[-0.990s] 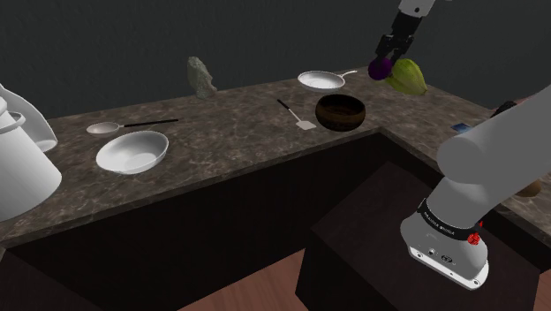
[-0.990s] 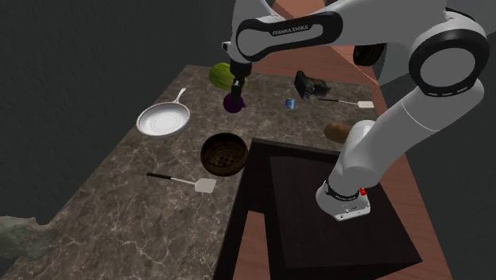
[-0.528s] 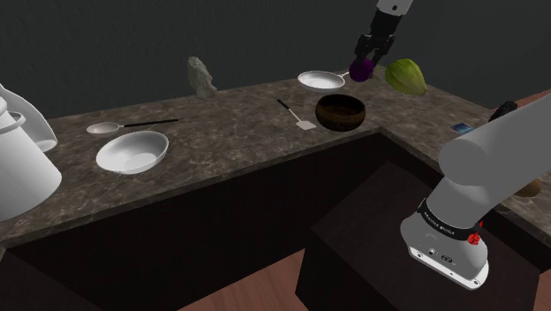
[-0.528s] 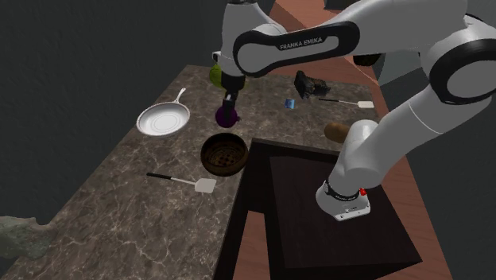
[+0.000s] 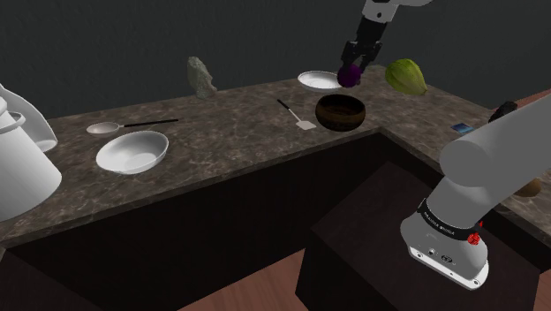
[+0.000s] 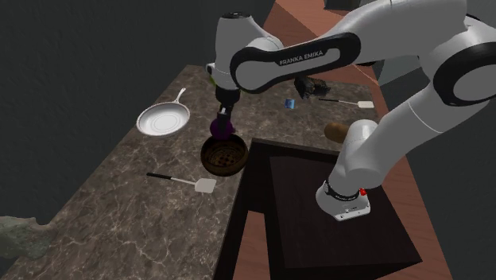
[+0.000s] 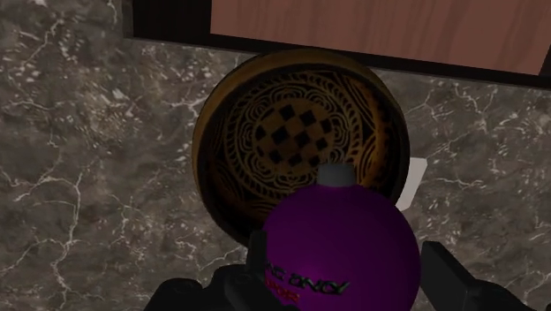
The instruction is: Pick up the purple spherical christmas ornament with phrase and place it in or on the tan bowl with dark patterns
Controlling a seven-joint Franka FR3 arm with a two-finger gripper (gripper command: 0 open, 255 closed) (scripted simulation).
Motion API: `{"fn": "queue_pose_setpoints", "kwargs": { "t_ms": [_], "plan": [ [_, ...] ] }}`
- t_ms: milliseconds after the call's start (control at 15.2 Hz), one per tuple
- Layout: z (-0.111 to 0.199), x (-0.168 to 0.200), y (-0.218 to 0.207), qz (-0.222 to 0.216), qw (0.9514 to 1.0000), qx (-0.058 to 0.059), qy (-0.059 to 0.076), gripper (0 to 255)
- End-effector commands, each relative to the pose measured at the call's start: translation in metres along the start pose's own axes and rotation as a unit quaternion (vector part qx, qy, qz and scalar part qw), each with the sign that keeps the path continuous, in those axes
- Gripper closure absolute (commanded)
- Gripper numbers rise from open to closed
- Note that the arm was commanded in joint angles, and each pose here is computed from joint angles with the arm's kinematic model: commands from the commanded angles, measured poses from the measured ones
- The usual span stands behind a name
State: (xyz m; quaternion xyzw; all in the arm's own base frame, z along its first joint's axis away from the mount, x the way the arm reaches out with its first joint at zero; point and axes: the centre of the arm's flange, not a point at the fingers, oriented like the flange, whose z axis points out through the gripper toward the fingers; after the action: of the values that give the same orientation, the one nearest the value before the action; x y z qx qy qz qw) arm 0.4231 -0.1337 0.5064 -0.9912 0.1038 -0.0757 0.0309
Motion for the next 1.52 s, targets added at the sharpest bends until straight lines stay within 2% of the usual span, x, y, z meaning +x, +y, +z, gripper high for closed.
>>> {"fn": "queue_pose_setpoints", "kwargs": {
  "t_ms": [0,660,726,792,858,924,990,1056,1122,1188,1452],
  "plan": [
    [0.01,-0.002,0.001,0.0,1.0,0.0,0.0,255],
    [0.063,-0.009,0.005,0.0,1.0,0.0,0.0,255],
    [0.059,-0.008,0.004,0.0,1.0,0.0,0.0,255],
    [0.059,-0.008,0.004,0.0,1.0,0.0,0.0,0],
    [0.07,-0.027,-0.018,-0.05,0.9966,-0.049,0.043,0],
    [0.085,-0.048,-0.037,-0.1,0.9863,-0.099,0.086,0],
    [0.103,-0.068,-0.052,-0.149,0.9693,-0.147,0.129,0],
    [0.124,-0.088,-0.062,-0.197,0.9457,-0.195,0.17,0],
    [0.148,-0.107,-0.069,-0.244,0.9156,-0.241,0.211,0],
    [0.17,-0.122,-0.071,-0.282,0.8854,-0.278,0.244,0],
    [0.185,-0.11,-0.064,-0.282,0.8854,-0.278,0.244,0]
  ]
}}
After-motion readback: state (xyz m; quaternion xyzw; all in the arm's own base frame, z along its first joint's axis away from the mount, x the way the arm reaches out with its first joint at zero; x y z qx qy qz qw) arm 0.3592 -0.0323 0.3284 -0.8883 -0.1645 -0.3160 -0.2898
